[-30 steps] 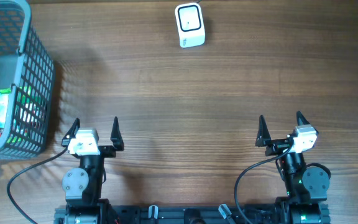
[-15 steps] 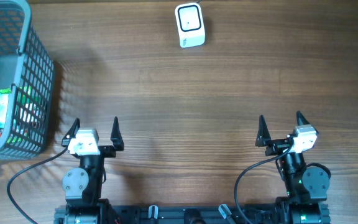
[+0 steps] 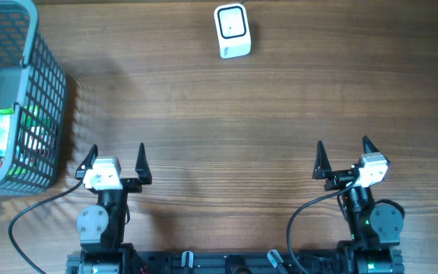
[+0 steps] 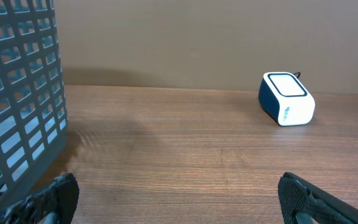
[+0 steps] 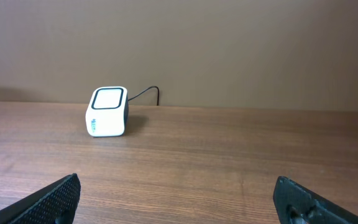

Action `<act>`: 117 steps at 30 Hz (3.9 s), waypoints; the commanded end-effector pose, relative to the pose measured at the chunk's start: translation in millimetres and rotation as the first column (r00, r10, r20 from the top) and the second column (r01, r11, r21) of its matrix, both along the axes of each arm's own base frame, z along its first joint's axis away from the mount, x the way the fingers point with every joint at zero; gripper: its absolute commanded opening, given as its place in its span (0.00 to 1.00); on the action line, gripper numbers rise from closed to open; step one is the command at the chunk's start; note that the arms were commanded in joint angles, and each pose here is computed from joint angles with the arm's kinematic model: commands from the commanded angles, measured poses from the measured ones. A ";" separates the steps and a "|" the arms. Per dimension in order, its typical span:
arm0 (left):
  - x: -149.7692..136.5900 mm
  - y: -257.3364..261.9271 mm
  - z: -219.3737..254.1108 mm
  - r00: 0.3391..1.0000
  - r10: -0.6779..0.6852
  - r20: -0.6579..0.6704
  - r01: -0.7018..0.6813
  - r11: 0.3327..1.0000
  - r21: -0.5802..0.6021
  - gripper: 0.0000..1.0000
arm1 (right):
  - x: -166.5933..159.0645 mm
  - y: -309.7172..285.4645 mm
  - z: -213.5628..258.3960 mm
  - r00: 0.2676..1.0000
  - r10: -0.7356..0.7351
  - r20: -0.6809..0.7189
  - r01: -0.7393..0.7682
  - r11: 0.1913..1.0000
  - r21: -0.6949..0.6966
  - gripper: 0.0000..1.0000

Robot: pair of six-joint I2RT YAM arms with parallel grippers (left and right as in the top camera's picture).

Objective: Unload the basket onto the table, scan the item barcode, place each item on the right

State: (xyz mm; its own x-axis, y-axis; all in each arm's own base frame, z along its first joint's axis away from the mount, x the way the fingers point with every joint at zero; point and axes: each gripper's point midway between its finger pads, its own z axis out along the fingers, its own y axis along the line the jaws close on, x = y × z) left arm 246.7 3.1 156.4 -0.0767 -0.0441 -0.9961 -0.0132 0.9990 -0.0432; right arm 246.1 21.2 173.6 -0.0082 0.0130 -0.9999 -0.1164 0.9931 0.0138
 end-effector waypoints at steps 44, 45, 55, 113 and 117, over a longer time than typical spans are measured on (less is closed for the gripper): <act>0.0 -4.9 -3.5 1.000 -0.028 -0.014 0.028 1.000 0.010 1.00 | 0.1 0.6 0.5 1.000 0.002 0.004 -0.002 1.000 -0.010 1.00; 0.0 -4.9 -3.5 1.000 -0.028 -0.014 0.028 1.000 0.010 1.00 | 0.1 0.7 0.6 1.000 0.002 0.004 -0.002 1.000 -0.010 1.00; 0.1 -4.8 -3.5 1.000 -0.028 -0.014 0.028 1.000 0.011 1.00 | 0.1 0.6 0.6 1.000 0.002 0.004 -0.002 1.000 -0.010 1.00; 98.7 89.7 198.6 0.700 0.221 -0.679 -0.341 0.939 -0.047 1.00 | 0.1 0.6 0.5 1.000 0.002 0.004 -0.002 1.000 -0.011 0.99; 90.2 153.4 210.3 0.690 0.364 -0.625 -0.494 0.869 -0.040 1.00 | 0.1 0.6 0.6 1.000 0.002 0.004 -0.002 1.000 -0.010 1.00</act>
State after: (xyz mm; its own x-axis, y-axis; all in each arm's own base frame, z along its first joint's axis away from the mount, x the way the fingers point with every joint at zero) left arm 354.6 103.2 346.9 -0.6625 -0.3311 -0.6719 -0.3754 0.9230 -0.0847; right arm 246.4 21.2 172.7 -0.0124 0.0125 -0.9998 -0.1163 0.9931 0.0139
